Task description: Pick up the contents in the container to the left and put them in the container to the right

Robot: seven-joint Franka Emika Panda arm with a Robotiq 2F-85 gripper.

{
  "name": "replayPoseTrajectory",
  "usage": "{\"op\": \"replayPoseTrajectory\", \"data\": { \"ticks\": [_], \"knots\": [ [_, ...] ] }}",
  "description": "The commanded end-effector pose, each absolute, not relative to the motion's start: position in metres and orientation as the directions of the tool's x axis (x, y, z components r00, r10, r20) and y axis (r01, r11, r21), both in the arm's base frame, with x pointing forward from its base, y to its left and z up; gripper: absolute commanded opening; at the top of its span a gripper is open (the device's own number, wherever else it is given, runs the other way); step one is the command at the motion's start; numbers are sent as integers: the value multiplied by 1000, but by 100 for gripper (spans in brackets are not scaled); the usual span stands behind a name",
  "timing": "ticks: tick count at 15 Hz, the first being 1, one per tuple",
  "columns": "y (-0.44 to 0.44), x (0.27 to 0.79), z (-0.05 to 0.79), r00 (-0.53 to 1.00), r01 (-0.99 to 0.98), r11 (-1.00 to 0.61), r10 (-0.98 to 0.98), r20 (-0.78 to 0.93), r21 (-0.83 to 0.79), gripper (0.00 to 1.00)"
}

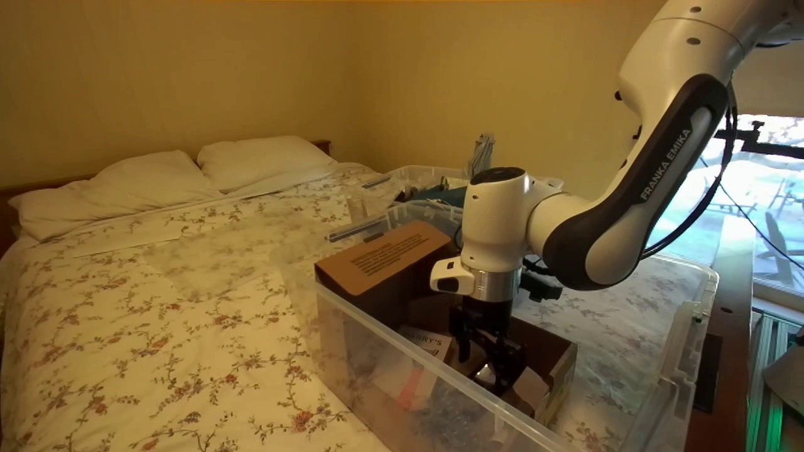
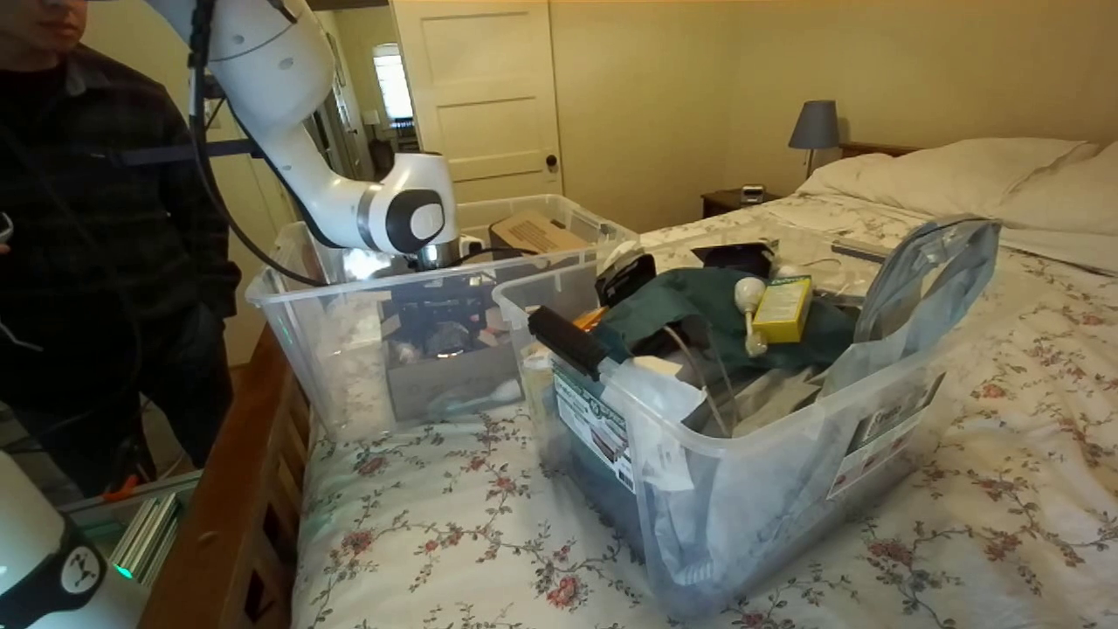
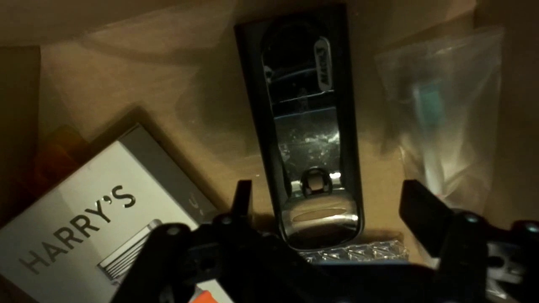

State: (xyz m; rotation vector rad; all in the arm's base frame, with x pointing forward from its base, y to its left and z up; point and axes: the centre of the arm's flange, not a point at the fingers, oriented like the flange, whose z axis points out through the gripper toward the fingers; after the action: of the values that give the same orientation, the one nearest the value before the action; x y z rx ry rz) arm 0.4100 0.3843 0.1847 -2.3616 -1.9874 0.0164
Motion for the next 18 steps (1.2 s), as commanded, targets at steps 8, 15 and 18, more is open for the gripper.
{"op": "replayPoseTrajectory", "data": {
  "ticks": [8,15,18],
  "knots": [
    [396,424,162,151,987,-150,988,25,-63,62],
    [394,424,160,157,986,-155,987,24,-60,24],
    [393,425,166,162,986,-161,986,25,-46,5]
  ]
}}
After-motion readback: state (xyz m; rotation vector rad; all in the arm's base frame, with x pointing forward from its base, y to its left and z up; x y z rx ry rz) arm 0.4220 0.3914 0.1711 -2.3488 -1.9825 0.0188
